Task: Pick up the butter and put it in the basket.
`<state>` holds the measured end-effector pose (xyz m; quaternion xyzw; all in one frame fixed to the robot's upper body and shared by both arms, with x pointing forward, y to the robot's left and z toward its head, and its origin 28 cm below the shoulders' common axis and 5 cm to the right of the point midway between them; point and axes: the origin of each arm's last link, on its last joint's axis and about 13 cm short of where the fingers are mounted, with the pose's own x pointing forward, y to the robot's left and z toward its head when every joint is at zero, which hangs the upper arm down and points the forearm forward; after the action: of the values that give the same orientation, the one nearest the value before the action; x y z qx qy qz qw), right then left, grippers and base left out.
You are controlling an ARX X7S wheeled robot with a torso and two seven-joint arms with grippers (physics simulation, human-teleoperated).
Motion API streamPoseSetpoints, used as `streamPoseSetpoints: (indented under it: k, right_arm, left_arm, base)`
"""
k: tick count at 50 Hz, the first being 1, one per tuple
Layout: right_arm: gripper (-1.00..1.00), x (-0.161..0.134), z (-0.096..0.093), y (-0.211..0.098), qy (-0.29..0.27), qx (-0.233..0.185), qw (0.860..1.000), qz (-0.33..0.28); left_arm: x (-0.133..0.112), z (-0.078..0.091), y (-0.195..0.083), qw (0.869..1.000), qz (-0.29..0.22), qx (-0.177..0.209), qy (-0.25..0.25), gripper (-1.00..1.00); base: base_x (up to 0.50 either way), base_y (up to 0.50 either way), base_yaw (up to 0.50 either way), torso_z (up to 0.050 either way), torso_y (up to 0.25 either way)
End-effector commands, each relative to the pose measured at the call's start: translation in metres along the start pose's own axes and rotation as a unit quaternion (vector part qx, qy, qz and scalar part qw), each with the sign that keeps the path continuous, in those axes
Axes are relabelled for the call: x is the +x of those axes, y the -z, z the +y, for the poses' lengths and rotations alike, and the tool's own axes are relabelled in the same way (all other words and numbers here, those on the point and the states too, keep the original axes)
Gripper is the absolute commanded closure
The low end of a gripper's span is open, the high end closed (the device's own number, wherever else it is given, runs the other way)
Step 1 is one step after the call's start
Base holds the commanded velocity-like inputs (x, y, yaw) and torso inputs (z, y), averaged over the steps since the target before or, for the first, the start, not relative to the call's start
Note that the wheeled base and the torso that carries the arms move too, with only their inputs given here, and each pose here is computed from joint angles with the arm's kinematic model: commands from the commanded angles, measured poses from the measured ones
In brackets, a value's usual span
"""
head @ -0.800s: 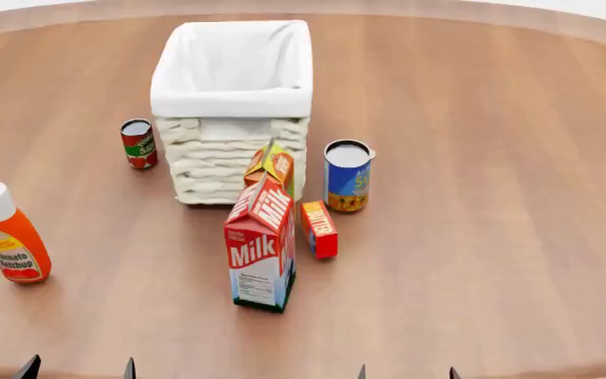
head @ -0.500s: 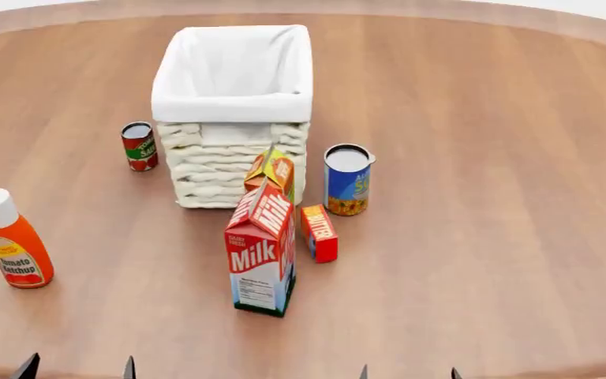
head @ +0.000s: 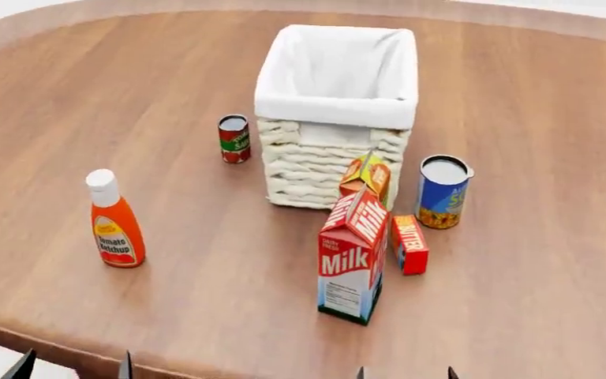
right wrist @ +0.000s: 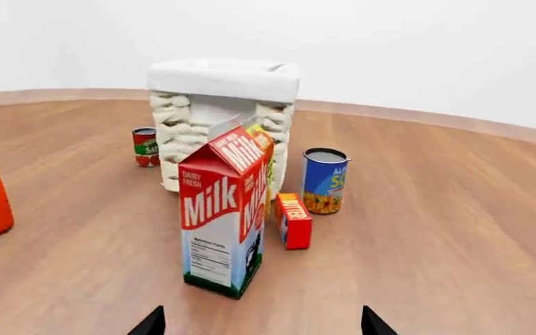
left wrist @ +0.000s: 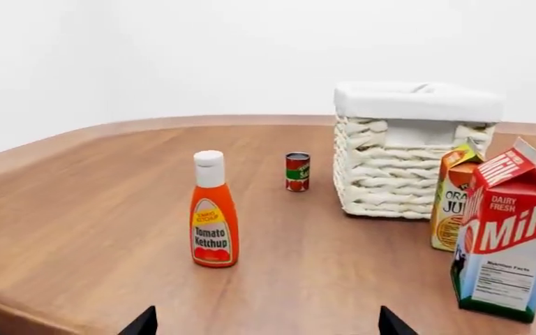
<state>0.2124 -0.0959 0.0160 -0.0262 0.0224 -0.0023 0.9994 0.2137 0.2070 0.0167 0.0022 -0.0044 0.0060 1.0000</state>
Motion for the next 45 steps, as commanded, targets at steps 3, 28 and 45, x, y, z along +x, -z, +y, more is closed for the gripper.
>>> streamPoseSetpoints:
  k: [3,28,45]
  right_arm:
    - [-1.0,0.0,0.001,-0.002,-0.006,-0.009,1.0,-0.002]
    - [-1.0,-0.005,0.002,-0.014,-0.002,-0.02,0.999,-0.025]
    - [-1.0,-0.006,0.002,-0.016,-0.008,-0.028,0.999,-0.033]
  left_arm:
    - [0.001,0.001,-0.001,1.0,-0.001,-0.001,-0.001,-1.0]
    - [0.0,0.001,-0.002,1.0,-0.001,-0.001,0.0,-1.0]
    - [0.0,0.002,-0.004,1.0,-0.003,-0.003,0.001,-1.0]
  base:
    - [0.0,0.0,0.5,0.0,0.0]
    - [0.0,-0.01,0.38,0.0,0.0]
    - [0.14,-0.48,0.0,0.0,0.0]
